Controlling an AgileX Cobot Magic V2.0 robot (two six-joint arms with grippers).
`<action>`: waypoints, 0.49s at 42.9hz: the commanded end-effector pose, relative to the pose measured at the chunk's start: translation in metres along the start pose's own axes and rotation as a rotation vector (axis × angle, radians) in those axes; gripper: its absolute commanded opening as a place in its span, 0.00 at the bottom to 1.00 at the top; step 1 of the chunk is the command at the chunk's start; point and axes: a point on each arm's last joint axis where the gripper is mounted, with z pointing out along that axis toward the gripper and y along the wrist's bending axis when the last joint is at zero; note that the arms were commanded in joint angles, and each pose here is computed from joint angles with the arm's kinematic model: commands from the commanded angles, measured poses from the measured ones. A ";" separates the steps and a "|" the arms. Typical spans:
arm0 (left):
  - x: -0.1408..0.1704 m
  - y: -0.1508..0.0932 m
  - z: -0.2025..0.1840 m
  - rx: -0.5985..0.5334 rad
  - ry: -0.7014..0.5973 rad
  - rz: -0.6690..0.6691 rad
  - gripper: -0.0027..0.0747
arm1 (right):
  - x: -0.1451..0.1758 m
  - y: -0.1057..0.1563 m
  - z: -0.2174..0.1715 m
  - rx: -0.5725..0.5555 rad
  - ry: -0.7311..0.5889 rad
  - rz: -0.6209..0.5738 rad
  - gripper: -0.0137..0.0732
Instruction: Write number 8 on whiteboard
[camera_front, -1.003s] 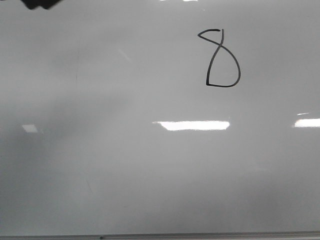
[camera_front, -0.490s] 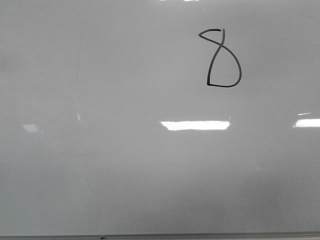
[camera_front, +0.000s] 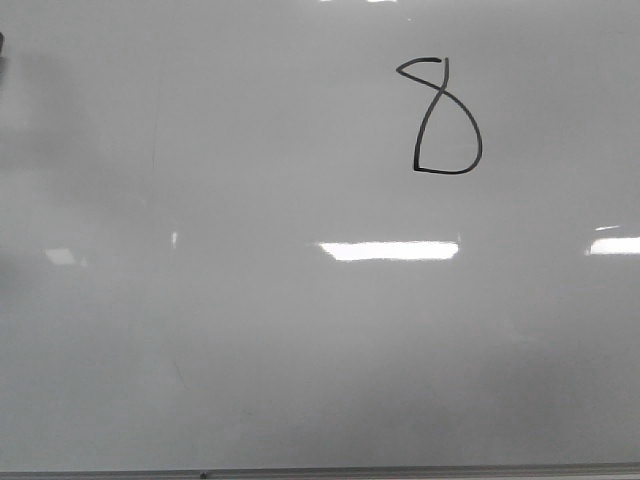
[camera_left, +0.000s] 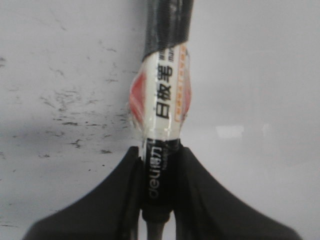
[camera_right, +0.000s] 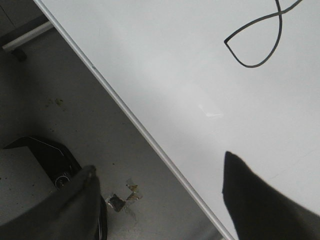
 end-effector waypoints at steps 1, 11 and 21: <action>-0.015 -0.002 0.002 0.021 -0.107 -0.019 0.12 | -0.008 -0.003 -0.007 0.038 -0.074 0.005 0.78; -0.012 -0.002 0.019 0.022 -0.077 -0.017 0.31 | -0.009 -0.003 -0.007 0.043 -0.081 0.005 0.78; -0.013 -0.002 0.020 0.024 -0.084 -0.017 0.52 | -0.011 -0.005 -0.008 0.060 -0.102 0.006 0.78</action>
